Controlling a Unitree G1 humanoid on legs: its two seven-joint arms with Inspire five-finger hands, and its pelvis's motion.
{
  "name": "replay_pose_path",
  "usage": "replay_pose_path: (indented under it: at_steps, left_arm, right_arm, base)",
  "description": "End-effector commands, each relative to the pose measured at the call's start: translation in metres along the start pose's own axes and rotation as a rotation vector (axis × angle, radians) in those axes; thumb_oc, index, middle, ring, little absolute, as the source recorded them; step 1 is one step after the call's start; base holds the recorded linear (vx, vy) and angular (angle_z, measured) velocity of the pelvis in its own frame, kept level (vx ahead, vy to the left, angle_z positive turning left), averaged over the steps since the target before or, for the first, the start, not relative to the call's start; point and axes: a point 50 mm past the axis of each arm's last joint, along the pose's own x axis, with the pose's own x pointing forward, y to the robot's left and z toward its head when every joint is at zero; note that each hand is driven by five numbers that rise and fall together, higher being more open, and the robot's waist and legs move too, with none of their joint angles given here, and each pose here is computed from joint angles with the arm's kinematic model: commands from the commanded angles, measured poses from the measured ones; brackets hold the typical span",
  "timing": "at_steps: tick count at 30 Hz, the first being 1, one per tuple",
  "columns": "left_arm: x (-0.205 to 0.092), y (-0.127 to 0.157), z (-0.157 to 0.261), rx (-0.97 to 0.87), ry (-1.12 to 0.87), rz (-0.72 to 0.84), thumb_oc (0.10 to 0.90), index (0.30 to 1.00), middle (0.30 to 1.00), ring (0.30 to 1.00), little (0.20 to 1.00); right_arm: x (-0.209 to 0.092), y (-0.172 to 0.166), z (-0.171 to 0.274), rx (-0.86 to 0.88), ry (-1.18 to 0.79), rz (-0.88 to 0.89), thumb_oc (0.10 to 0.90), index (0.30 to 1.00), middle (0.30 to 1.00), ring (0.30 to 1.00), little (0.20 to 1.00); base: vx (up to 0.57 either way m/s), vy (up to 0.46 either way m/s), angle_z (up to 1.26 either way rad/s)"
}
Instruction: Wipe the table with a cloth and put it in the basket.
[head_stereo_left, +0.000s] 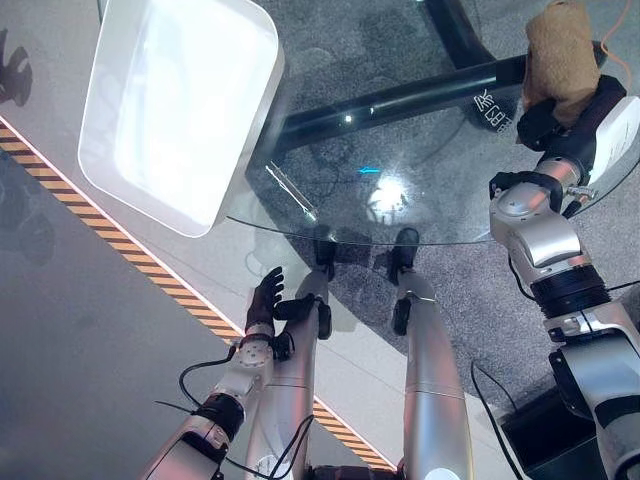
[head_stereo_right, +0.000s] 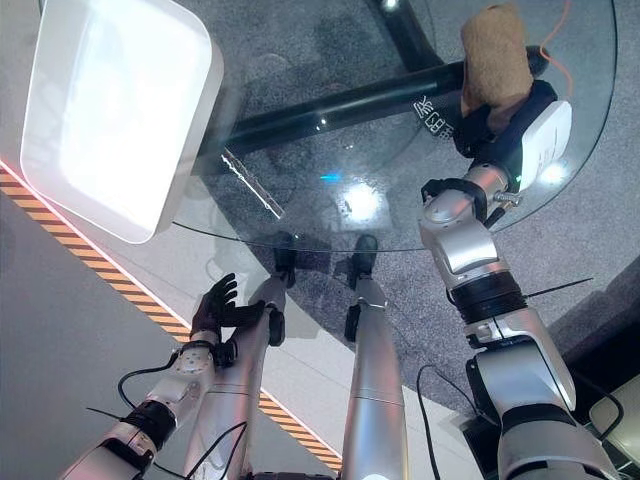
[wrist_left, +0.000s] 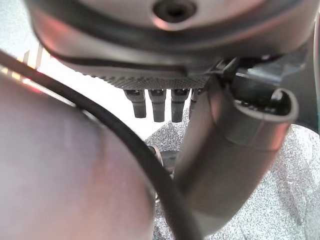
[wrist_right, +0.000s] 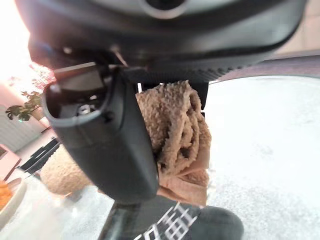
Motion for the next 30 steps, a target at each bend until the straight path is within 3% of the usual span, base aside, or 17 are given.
replay_pose_path:
  at_steps: [1,7,16,19,30]
  left_arm:
    - [-0.032,0.009,-0.065,0.058,0.202,0.015,0.800,0.900,0.900,0.900,0.900]
    - [-0.034,0.008,-0.068,0.062,0.202,0.009,0.800,0.900,0.900,0.900,0.900]
    - [-0.034,0.006,-0.067,0.063,0.184,-0.005,0.800,0.900,0.900,0.900,0.900]
    - [-0.033,0.005,-0.067,0.068,0.179,-0.014,0.800,0.900,0.900,0.900,0.900]
    - [-0.030,0.003,-0.063,0.076,0.168,-0.025,0.800,0.900,0.900,0.900,0.900]
  right_arm:
    - [0.009,-0.026,0.066,0.067,-0.322,-0.083,0.100,0.300,0.300,0.300,0.200]
    - [-0.005,-0.007,0.077,0.041,-0.370,0.058,0.100,0.300,0.300,0.300,0.200]
    - [-0.050,0.036,0.071,-0.046,-0.426,0.405,0.100,0.300,0.300,0.300,0.200]
    - [-0.077,0.054,0.067,0.002,-0.419,0.629,0.100,0.300,0.300,0.300,0.200]
    - [-0.126,0.075,0.057,0.042,-0.477,0.959,0.100,0.300,0.300,0.300,0.200]
  base:
    - [0.00,0.037,0.01]
    - [0.00,0.026,0.00]
    - [0.00,0.004,0.01]
    - [0.00,0.011,0.07]
    - [0.00,0.001,0.01]
